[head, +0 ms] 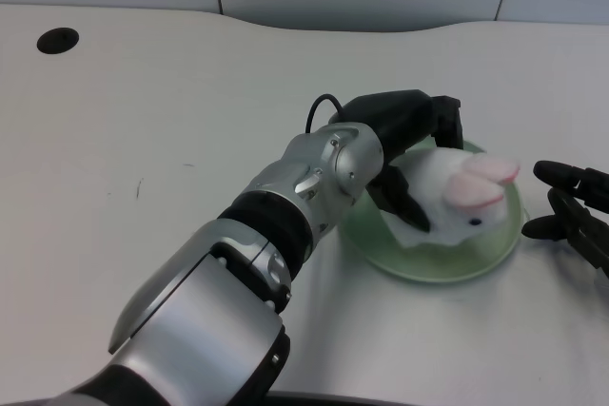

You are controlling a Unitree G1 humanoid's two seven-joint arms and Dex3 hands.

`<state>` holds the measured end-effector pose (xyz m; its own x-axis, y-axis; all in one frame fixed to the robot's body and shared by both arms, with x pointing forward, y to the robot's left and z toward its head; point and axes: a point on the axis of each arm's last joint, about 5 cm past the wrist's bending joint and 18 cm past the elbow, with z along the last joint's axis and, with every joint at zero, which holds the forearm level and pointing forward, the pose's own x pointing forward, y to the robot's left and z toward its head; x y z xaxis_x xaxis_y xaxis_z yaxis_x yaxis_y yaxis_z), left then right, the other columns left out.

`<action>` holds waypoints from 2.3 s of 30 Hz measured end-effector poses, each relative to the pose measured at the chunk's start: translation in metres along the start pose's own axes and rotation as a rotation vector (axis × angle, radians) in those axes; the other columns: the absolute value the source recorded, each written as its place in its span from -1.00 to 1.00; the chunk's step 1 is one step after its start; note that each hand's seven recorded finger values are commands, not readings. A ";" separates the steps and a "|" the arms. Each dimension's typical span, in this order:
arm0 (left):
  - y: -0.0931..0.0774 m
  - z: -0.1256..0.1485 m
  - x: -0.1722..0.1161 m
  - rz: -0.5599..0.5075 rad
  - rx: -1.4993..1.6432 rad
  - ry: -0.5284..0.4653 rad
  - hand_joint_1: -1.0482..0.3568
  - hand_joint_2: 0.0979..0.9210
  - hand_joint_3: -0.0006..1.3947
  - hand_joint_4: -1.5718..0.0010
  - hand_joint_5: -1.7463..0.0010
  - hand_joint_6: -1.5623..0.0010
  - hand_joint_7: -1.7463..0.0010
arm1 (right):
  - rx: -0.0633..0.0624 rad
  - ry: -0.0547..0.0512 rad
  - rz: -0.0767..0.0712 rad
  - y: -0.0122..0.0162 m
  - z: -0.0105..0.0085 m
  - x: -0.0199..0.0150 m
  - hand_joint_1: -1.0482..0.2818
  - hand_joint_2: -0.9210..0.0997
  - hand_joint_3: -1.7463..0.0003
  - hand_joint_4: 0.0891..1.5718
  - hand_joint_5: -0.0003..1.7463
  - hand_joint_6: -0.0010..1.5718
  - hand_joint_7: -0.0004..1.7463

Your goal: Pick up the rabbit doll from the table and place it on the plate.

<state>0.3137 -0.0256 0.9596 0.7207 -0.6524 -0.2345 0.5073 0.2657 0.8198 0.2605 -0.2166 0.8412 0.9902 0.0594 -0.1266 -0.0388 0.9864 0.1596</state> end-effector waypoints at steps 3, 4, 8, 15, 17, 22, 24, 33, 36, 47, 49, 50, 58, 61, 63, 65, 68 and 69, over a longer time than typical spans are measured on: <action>0.000 0.000 0.000 -0.013 0.003 -0.003 -0.50 0.76 -0.97 0.99 0.00 0.99 0.14 | 0.004 -0.001 -0.003 -0.0001 0.0000 0.0000 -0.05 -1.00 0.73 -0.11 0.12 0.25 -0.99; 0.000 0.000 0.000 -0.013 0.003 -0.003 -0.51 0.76 -0.98 1.00 0.21 1.00 0.30 | 0.003 -0.001 -0.003 0.0000 0.0000 0.0000 -0.05 -1.00 0.73 -0.11 0.12 0.25 -0.99; 0.000 0.000 0.000 -0.013 0.003 -0.001 -0.57 0.78 -0.99 1.00 0.81 1.00 0.71 | 0.003 -0.002 -0.003 0.0001 0.0001 0.0001 -0.06 -1.00 0.73 -0.13 0.11 0.25 -0.99; -0.001 -0.001 0.000 -0.019 0.024 0.031 -0.64 0.83 -0.99 1.00 1.00 1.00 0.96 | 0.004 -0.003 0.003 0.0000 0.0002 0.0001 -0.04 -1.00 0.72 -0.16 0.09 0.24 -0.99; -0.001 -0.001 0.000 -0.019 0.025 0.037 -0.65 0.82 -0.99 1.00 1.00 1.00 0.96 | 0.004 -0.003 0.005 0.0000 0.0002 0.0001 -0.04 -1.00 0.71 -0.17 0.08 0.23 -1.00; 0.000 -0.002 0.000 -0.020 0.040 0.049 -0.69 0.85 -0.99 1.00 1.00 1.00 0.99 | 0.003 -0.003 0.005 -0.0001 0.0002 0.0001 -0.05 -1.00 0.71 -0.13 0.10 0.24 -0.99; 0.000 -0.002 0.000 -0.020 0.046 0.052 -0.69 0.85 -0.99 1.00 1.00 1.00 1.00 | 0.003 -0.003 0.005 -0.0001 0.0002 0.0001 -0.05 -1.00 0.71 -0.13 0.10 0.24 -0.99; 0.044 -0.030 -0.013 0.057 -0.190 0.006 -0.82 1.00 -0.91 1.00 1.00 0.94 0.97 | -0.003 -0.002 -0.009 -0.0035 0.0015 -0.0004 -0.05 -1.00 0.72 -0.21 0.17 0.25 -0.99; 0.060 -0.044 -0.022 0.083 -0.253 0.009 -0.77 1.00 -0.75 0.99 1.00 0.94 0.97 | -0.008 -0.005 -0.009 -0.0052 0.0034 0.0002 -0.04 -1.00 0.72 -0.22 0.11 0.24 -0.99; 0.082 -0.094 -0.055 0.200 -0.529 -0.051 -0.58 1.00 -0.57 0.86 0.92 0.85 0.96 | -0.016 0.007 0.015 -0.0108 0.0071 0.0017 -0.09 -1.00 0.72 -0.12 -0.03 0.26 -0.99; 0.082 -0.104 -0.063 0.221 -0.558 -0.051 -0.57 1.00 -0.56 0.82 0.91 0.81 0.95 | -0.024 0.003 0.013 -0.0119 0.0091 0.0025 -0.08 -1.00 0.72 -0.10 -0.03 0.26 -0.99; 0.081 -0.110 -0.067 0.229 -0.572 -0.057 -0.58 1.00 -0.54 0.79 0.89 0.78 0.94 | -0.026 0.000 0.015 -0.0117 0.0098 0.0030 -0.08 -1.00 0.72 -0.09 -0.02 0.27 -0.99; 0.068 -0.145 -0.095 0.285 -0.698 -0.031 -0.44 1.00 -0.62 0.48 0.76 0.56 0.90 | -0.048 -0.001 0.024 -0.0106 0.0108 0.0040 -0.09 -1.00 0.72 -0.11 -0.05 0.25 -0.99; 0.053 -0.156 -0.110 0.351 -0.808 -0.053 -0.35 1.00 -0.60 0.30 0.66 0.42 0.90 | -0.051 -0.002 0.023 -0.0101 0.0113 0.0045 -0.09 -1.00 0.73 -0.11 -0.06 0.25 -1.00; 0.036 -0.165 -0.121 0.360 -0.886 -0.017 -0.35 1.00 -0.59 0.27 0.64 0.38 0.90 | -0.052 -0.002 0.019 -0.0110 0.0114 0.0041 -0.08 -1.00 0.72 -0.10 -0.05 0.25 -1.00; 0.020 -0.171 -0.131 0.353 -0.950 0.029 -0.33 1.00 -0.58 0.25 0.56 0.35 0.92 | -0.053 -0.004 0.018 -0.0114 0.0116 0.0041 -0.09 -1.00 0.72 -0.10 -0.05 0.25 -1.00; 0.008 -0.174 -0.143 0.371 -1.006 0.041 -0.36 1.00 -0.52 0.32 0.28 0.26 0.96 | -0.052 -0.005 0.022 -0.0108 0.0117 0.0044 -0.10 -1.00 0.73 -0.10 -0.05 0.25 -1.00; 0.005 -0.174 -0.145 0.374 -1.015 0.043 -0.36 1.00 -0.52 0.34 0.22 0.24 0.96 | -0.051 -0.005 0.024 -0.0108 0.0117 0.0043 -0.10 -1.00 0.74 -0.11 -0.05 0.25 -1.00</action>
<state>0.2940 0.1945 0.9071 0.9169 -0.3879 -0.0938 0.3922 0.9193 0.0329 0.2668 -0.2288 0.8503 0.9895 0.0826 -0.1185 -0.0694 0.9913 0.1123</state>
